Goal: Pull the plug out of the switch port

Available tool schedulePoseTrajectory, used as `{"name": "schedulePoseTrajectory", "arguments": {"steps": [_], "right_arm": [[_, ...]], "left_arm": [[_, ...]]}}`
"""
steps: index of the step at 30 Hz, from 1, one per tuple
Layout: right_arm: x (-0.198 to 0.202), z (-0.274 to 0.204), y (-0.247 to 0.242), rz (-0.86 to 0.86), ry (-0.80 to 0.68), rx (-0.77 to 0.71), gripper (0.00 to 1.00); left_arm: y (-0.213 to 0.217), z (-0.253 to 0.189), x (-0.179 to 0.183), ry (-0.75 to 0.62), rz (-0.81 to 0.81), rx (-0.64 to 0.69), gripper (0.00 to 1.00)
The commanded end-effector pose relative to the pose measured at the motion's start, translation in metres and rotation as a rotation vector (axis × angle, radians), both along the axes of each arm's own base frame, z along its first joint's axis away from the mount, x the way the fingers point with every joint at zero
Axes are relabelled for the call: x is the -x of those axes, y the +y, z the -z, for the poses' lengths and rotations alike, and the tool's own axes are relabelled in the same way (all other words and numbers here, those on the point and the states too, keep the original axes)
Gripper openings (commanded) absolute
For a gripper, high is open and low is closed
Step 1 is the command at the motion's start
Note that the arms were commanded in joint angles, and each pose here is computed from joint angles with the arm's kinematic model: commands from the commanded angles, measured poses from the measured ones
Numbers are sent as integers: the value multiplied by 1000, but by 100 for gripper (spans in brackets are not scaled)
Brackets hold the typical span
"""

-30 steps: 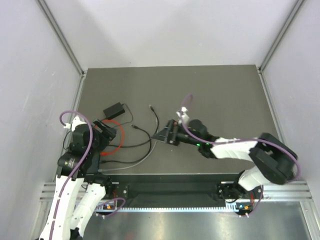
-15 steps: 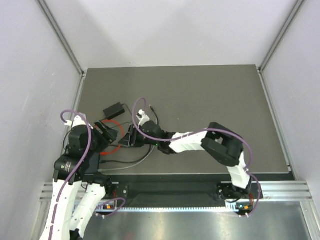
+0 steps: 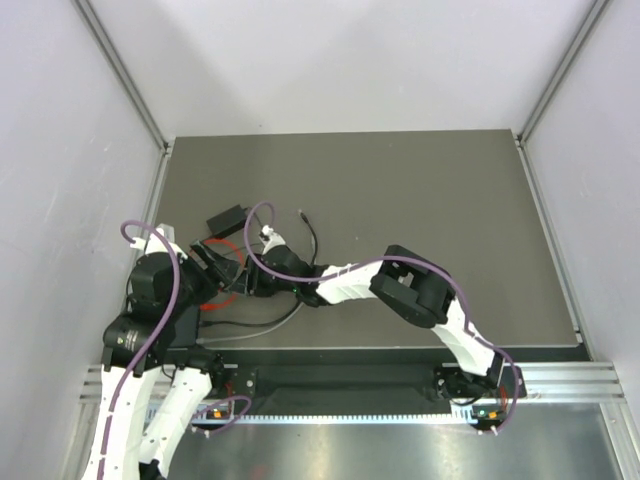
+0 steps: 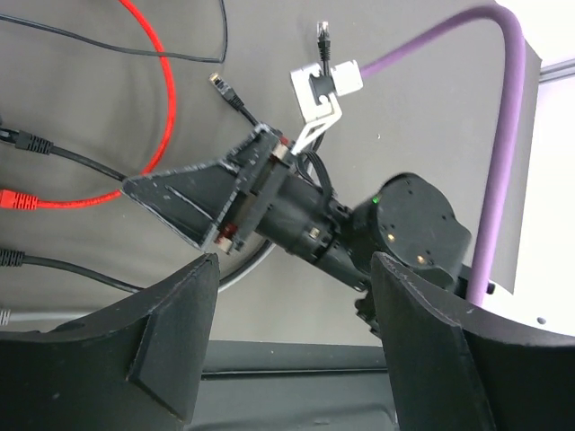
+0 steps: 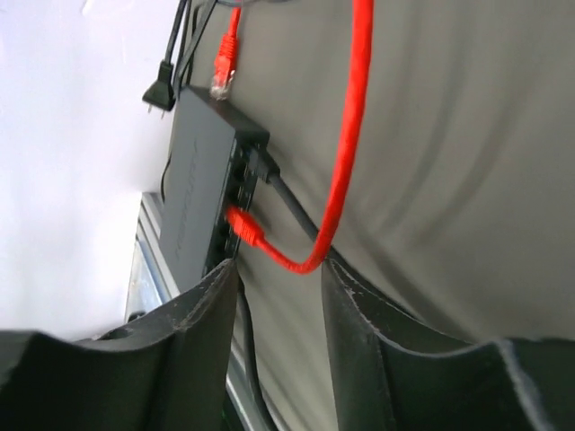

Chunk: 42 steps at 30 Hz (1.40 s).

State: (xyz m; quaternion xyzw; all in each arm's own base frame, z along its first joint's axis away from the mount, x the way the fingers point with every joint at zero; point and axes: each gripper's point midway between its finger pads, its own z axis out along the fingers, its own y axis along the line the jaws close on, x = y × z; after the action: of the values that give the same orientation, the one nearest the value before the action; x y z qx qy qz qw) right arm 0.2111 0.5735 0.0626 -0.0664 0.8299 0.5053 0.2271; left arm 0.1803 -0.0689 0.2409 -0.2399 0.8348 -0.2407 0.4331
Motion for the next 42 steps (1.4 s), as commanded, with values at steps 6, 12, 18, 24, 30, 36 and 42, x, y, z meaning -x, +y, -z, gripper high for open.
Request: {"name": "schedulePoseTrajectory", "arguments": {"steps": [6, 12, 18, 24, 30, 36, 42], "right_arm": [[-15, -7, 13, 35, -6, -37, 26], [-29, -5, -1, 57, -5, -54, 1], [-41, -5, -20, 73, -6, -65, 0], [-72, -4, -56, 77, -25, -72, 0], [-98, -4, -87, 37, -60, -51, 1], [-122, -1, -115, -12, -90, 7, 10], [-123, -11, -128, -56, -128, 15, 39]], "left_arm": [[-1, -24, -5, -64, 22, -13, 73], [-1, -18, -8, -45, 25, -24, 73], [-5, -5, -15, 18, 59, -46, 73], [-11, 28, -28, 195, 117, -91, 62], [-6, 59, -33, 314, 47, -92, 54], [-1, 87, -37, 389, -15, -90, 55], [-14, 112, -44, 423, 9, -32, 52]]}}
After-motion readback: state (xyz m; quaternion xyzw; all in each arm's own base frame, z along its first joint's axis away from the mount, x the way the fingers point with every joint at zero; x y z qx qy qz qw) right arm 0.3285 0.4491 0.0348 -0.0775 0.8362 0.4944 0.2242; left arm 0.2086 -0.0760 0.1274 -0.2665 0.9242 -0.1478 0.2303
